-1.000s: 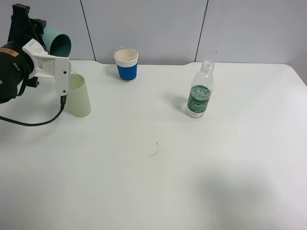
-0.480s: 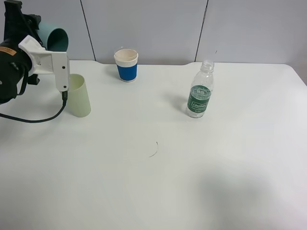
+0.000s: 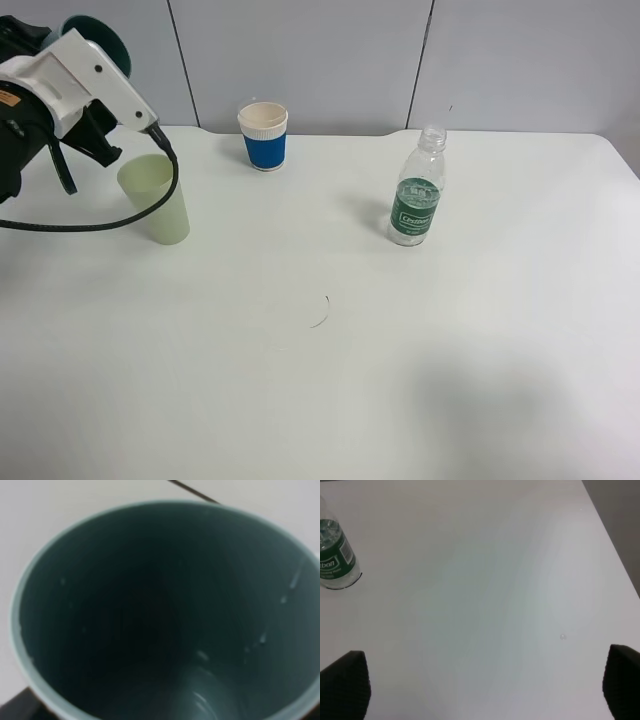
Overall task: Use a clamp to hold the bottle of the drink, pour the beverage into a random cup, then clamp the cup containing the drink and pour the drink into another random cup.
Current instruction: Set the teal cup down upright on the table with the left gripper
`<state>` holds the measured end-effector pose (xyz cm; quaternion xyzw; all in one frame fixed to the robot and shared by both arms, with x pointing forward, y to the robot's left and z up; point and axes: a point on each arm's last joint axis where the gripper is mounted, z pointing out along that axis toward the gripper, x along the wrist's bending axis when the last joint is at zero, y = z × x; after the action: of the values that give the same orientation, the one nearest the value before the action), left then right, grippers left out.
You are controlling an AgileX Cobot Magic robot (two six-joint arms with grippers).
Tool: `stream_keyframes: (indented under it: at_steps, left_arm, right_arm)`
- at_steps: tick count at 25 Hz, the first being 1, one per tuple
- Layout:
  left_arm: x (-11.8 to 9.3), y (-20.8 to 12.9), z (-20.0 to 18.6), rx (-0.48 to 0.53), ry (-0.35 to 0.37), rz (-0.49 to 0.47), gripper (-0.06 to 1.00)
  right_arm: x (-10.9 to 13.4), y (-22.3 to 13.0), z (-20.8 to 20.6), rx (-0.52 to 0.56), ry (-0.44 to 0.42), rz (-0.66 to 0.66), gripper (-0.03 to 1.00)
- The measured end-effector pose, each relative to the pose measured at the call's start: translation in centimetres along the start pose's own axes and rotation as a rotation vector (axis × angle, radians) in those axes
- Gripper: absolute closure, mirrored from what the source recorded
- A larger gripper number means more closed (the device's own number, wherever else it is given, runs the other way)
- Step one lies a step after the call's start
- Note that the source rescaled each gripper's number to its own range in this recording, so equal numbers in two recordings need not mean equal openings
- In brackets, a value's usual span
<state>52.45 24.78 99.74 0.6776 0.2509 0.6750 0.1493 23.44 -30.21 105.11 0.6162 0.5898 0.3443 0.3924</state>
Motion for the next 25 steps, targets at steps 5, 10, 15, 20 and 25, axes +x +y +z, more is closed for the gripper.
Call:
stream_keyframes:
  at_steps: [5,10,15,20,25]
  left_arm:
    - [0.4,-0.3,-1.1,-0.004,-0.01,-0.137,0.94]
    - [0.7,-1.0,-2.7,-0.009,-0.012,-0.299,0.94]
    - [1.5,-1.3,-4.7,-0.072,0.0,-0.444,0.94]
    - [1.5,-1.8,-6.9,-0.133,-0.041,-0.54,0.94]
    - [0.1,-2.0,-8.6,-0.216,-0.165,-0.571,0.94]
  right_arm:
    - [0.0,0.0,0.0,0.0,0.0,0.0,-0.01]
    - [0.0,0.0,0.0,0.0,0.0,0.0,-0.01]
    - [0.0,0.0,0.0,0.0,0.0,0.0,-0.01]
    - [0.0,0.0,0.0,0.0,0.0,0.0,-0.01]
    - [0.0,0.0,0.0,0.0,0.0,0.0,-0.01]
